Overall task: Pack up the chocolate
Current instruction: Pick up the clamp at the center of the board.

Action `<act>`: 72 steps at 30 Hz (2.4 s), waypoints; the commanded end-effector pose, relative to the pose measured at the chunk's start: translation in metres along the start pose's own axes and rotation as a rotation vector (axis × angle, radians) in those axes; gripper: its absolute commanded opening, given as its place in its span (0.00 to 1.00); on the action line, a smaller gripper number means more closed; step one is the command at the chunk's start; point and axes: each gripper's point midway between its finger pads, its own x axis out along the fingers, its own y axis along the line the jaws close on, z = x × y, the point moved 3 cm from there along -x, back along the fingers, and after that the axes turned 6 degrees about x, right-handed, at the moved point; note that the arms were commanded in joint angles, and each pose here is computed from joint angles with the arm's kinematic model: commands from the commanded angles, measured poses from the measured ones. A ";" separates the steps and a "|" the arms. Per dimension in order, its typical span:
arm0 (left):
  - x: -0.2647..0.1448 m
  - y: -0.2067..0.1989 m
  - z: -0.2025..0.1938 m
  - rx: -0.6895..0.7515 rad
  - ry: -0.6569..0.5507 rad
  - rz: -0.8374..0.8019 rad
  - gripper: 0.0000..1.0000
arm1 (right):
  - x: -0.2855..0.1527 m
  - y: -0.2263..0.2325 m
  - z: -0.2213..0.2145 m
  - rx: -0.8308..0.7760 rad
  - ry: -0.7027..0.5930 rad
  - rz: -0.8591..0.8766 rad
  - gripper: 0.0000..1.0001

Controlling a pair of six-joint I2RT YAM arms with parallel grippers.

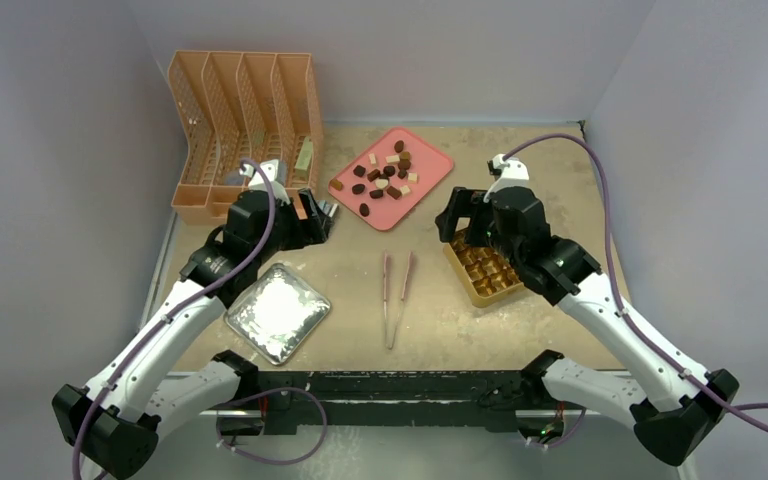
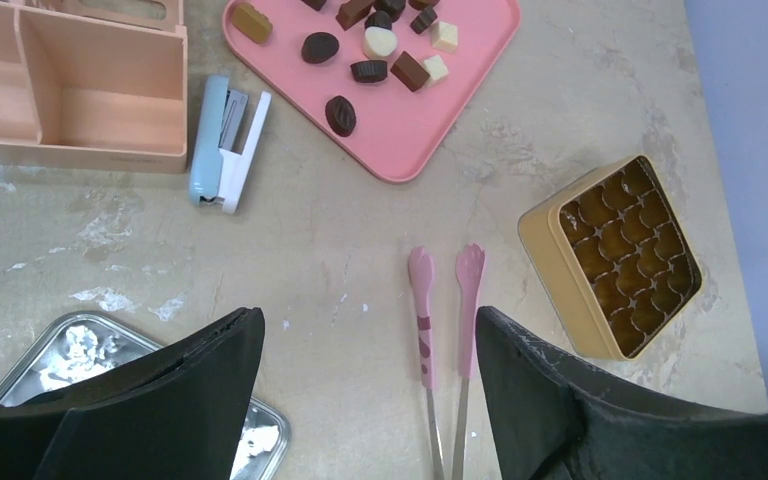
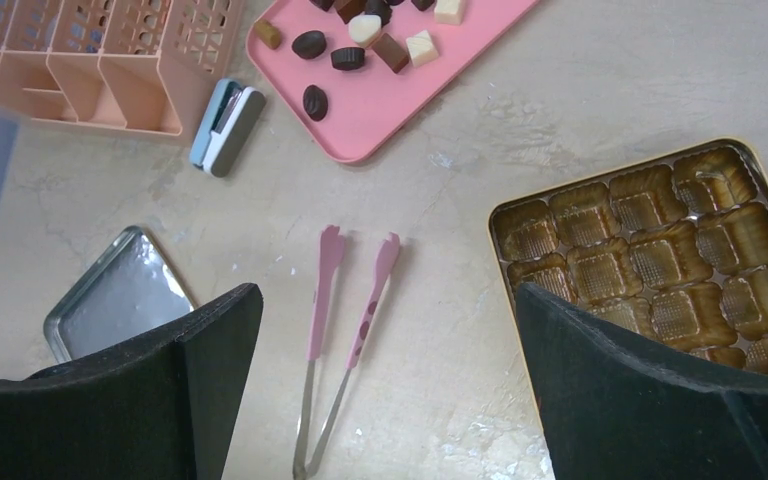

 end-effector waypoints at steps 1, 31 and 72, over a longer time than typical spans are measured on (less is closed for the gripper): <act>-0.001 -0.003 0.014 -0.015 -0.048 0.013 0.77 | -0.009 0.003 0.019 0.018 -0.077 0.016 0.99; 0.082 -0.093 -0.119 0.091 0.194 0.081 0.35 | -0.016 -0.009 0.011 0.001 -0.065 -0.016 0.99; 0.137 -0.090 -0.175 0.239 0.350 0.088 0.41 | -0.037 -0.029 0.011 -0.067 -0.101 -0.064 0.99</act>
